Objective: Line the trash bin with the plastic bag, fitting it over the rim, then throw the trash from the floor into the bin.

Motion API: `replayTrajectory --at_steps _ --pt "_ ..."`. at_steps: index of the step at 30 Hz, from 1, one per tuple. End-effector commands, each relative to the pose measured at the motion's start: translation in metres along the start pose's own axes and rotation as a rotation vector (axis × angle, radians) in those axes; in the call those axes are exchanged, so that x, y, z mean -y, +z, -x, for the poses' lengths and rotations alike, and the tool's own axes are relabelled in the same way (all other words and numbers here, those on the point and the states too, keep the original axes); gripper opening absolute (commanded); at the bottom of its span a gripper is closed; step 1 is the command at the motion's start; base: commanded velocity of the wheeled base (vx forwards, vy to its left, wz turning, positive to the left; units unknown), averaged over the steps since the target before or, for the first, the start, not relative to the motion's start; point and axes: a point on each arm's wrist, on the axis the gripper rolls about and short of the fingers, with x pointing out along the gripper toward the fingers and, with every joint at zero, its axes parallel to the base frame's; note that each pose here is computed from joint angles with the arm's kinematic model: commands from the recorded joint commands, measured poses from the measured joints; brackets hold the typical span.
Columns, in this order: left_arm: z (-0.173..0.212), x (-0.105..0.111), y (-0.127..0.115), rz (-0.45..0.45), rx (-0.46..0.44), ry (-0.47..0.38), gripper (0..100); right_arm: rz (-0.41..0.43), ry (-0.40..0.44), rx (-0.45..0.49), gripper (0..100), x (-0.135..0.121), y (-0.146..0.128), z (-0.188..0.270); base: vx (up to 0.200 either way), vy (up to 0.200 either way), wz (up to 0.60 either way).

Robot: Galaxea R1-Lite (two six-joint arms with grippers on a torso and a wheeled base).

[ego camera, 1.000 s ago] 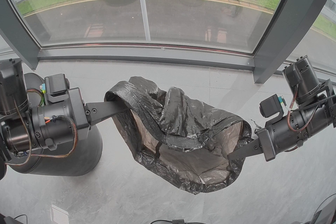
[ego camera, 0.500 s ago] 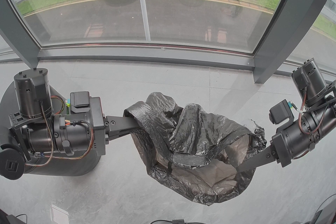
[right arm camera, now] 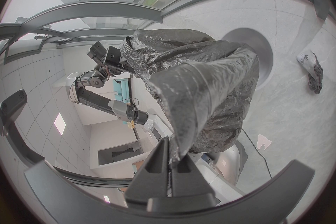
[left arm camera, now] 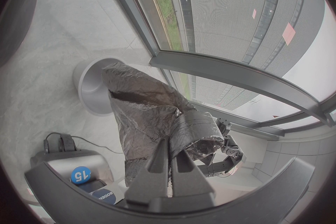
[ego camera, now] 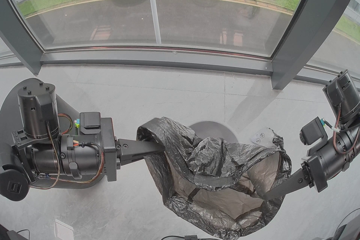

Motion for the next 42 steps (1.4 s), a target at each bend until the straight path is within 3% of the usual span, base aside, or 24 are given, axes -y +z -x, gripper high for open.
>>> replayTrajectory --at_steps 1,7,11,24,30,42 --pt "-0.003 -0.007 -0.006 0.018 -0.025 0.021 0 -0.023 -0.009 -0.025 0 0.007 -0.004 -0.006 0.000 0.000 0.00" --pt "-0.015 -0.026 0.003 0.060 -0.025 0.074 0 -0.077 -0.030 -0.044 0 0.024 0.004 -0.014 0.000 0.000 0.00" --pt "-0.023 -0.040 0.011 0.085 -0.024 0.105 0 -0.071 -0.038 -0.040 0 0.040 0.014 -0.030 0.000 0.000 0.00" --pt "-0.045 -0.075 0.030 0.107 -0.020 0.106 0 -0.112 -0.054 -0.040 0 0.086 0.038 -0.069 0.000 0.000 0.00" --pt "-0.053 -0.088 0.037 0.111 -0.014 0.102 0 -0.085 -0.061 -0.041 0 0.104 0.044 -0.082 0.000 0.000 0.00" --pt "-0.065 -0.106 0.055 0.126 0.010 0.118 0 -0.079 -0.075 0.032 0 0.137 0.057 -0.093 0.000 0.000 0.00"
